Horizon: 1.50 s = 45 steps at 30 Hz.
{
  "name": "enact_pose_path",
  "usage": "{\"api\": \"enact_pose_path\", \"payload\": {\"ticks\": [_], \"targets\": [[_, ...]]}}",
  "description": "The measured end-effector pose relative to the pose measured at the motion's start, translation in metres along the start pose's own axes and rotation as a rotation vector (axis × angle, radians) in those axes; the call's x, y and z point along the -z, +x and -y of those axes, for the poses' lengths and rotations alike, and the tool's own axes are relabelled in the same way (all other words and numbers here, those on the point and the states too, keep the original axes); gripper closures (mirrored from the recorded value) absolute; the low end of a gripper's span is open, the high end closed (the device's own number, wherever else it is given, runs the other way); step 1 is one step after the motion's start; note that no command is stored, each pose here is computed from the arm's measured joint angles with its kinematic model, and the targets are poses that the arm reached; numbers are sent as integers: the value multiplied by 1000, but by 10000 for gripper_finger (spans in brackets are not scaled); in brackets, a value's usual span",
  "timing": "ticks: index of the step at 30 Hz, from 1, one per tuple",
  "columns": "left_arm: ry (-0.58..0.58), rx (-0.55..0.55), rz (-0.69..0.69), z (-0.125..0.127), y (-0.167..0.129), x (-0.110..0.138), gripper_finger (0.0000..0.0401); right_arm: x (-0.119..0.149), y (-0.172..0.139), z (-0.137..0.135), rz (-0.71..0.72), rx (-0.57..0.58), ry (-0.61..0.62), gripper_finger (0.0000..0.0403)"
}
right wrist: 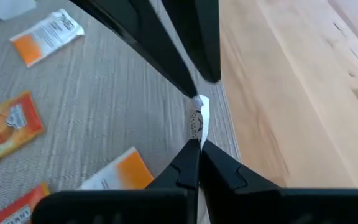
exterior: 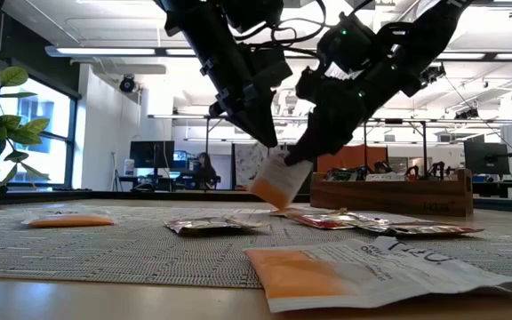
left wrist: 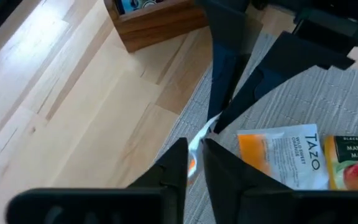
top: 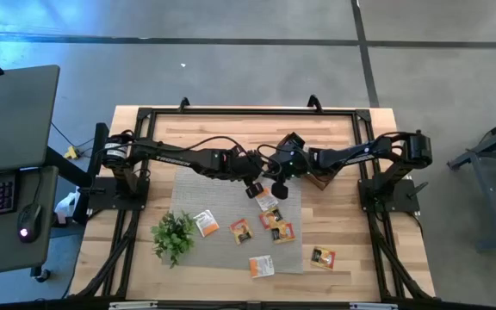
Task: Pick & Place Tea
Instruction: Put the orange tea bag into the middle section of the wooden organizer
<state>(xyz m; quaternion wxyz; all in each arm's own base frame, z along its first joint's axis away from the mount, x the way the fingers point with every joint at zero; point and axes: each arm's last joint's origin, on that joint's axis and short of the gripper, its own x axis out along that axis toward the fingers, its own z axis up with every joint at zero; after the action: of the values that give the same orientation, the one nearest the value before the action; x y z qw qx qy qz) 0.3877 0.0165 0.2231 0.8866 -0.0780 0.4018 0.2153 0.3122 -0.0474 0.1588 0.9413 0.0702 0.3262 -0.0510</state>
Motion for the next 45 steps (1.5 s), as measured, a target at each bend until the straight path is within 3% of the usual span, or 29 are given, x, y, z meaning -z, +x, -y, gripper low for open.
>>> {"api": "enact_pose_path", "payload": {"ticks": [6, 12, 19, 24, 32, 40, 45], "targets": [[4, -26, -5, 1, 6, 2, 302, 0, -14, 6, -54, 94, -12, 398], [4, -42, -3, 0, 6, 2, 294, -17, -74, 20, -29, 329, -6, 400], [4, -42, -1, 0, 6, 2, 294, 6, -128, 34, -212, 450, 191, 400], [3, -51, 6, 0, 6, 2, 294, 25, -129, 40, -292, 457, 260, 401], [4, -50, 8, 0, 6, 2, 294, 32, -116, 43, -282, 390, 262, 401], [4, -52, 13, 0, 6, 1, 294, 35, -111, 46, -323, 453, 201, 379], [4, -52, 13, 0, 6, 1, 294, 35, -110, 45, -343, 404, 87, 348]]}}
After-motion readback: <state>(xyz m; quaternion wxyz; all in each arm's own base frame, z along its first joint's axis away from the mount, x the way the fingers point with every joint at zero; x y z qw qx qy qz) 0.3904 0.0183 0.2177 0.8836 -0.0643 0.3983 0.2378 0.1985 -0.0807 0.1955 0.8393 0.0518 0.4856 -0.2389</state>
